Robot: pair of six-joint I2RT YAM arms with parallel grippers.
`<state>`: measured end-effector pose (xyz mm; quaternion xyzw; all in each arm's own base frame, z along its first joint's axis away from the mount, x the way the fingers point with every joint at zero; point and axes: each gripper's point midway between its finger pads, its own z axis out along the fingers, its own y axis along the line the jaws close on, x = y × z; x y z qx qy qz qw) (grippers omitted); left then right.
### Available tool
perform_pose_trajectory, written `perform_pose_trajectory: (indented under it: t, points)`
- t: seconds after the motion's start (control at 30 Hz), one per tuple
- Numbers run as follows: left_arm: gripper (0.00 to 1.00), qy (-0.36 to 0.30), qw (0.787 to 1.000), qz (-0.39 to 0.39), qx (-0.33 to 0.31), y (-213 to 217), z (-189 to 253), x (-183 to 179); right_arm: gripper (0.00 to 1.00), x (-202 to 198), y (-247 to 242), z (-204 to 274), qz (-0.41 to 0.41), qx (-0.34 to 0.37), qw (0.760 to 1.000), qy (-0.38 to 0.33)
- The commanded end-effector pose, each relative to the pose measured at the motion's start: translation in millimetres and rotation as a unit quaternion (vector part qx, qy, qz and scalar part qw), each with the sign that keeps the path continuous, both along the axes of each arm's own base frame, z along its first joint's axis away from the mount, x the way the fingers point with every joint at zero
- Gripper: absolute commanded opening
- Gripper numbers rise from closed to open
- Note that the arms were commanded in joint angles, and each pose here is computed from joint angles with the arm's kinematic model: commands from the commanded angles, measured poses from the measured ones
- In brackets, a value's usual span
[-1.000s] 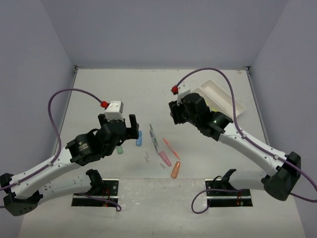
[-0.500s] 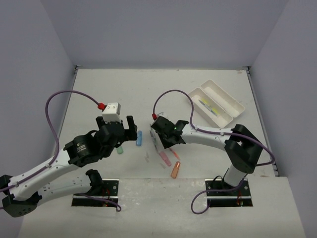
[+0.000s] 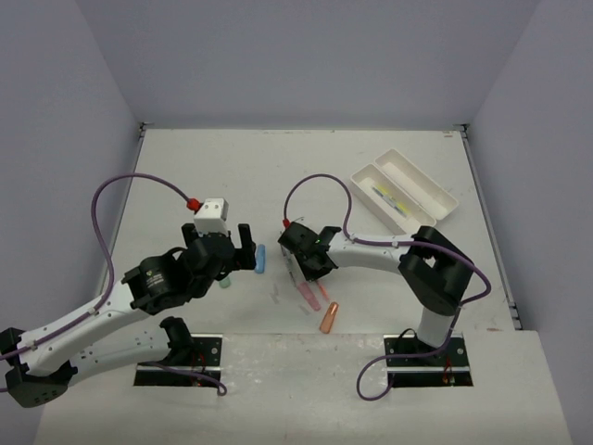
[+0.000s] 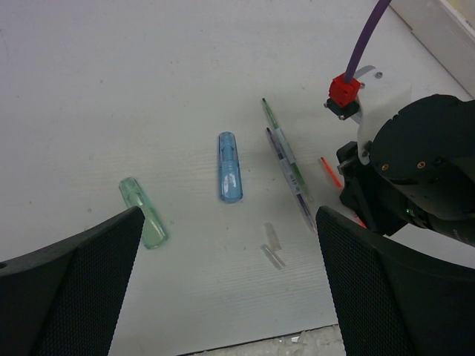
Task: Sort the stationery into containers
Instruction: Pick up the pen from the corner of the board, then close the pen cap on the pen.
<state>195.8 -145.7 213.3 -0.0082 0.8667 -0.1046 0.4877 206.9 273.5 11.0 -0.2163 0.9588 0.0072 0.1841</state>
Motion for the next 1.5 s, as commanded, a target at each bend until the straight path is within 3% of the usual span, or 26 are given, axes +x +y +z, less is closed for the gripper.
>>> perform_pose_trajectory:
  t: [0.0,0.13,0.3,0.5,0.57,0.63,0.77,0.83,0.93,1.47]
  points:
    - [1.00,0.012,1.000,0.005,-0.019,-4.9,-8.0,-1.9,0.08,-1.6,-2.1,-18.7,-0.004,-0.017,1.000,0.018]
    - [1.00,0.040,0.998,0.012,-0.037,-11.4,-25.4,-6.4,0.00,4.5,-5.8,-11.3,-0.003,-0.016,1.000,0.006]
    - [1.00,0.110,0.991,0.030,-0.064,-28.0,-60.0,-16.2,0.00,32.9,-20.2,53.5,-0.023,0.008,0.997,-0.075]
    - [0.98,0.207,0.967,0.111,-0.101,-40.0,-112.4,-31.2,0.00,76.8,-77.9,124.9,-0.101,0.038,0.980,-0.166]
    - [0.80,0.230,0.958,0.136,-0.106,-42.8,-124.3,-34.4,0.00,85.9,-96.8,135.6,-0.118,0.034,0.975,-0.185]
    - [0.49,0.249,0.950,0.158,-0.106,-44.3,-134.5,-37.3,0.00,90.3,-109.0,141.1,-0.123,0.031,0.972,-0.198]
    - [0.42,0.272,0.944,0.156,-0.102,-54.2,-145.8,-41.2,0.00,89.1,-117.4,137.5,-0.117,0.037,0.972,-0.200]
    - [0.32,0.280,0.943,0.153,-0.092,-59.7,-149.2,-42.4,0.00,88.1,-121.1,134.1,-0.115,0.039,0.972,-0.200]
    - [0.26,0.287,0.942,0.154,-0.083,-64.9,-154.0,-43.4,0.00,86.4,-121.5,130.2,-0.111,0.044,0.973,-0.196]
    - [0.28,0.300,0.944,0.129,-0.042,-89.0,-171.8,-40.0,0.00,82.4,-116.6,128.8,-0.093,0.060,0.975,-0.193]
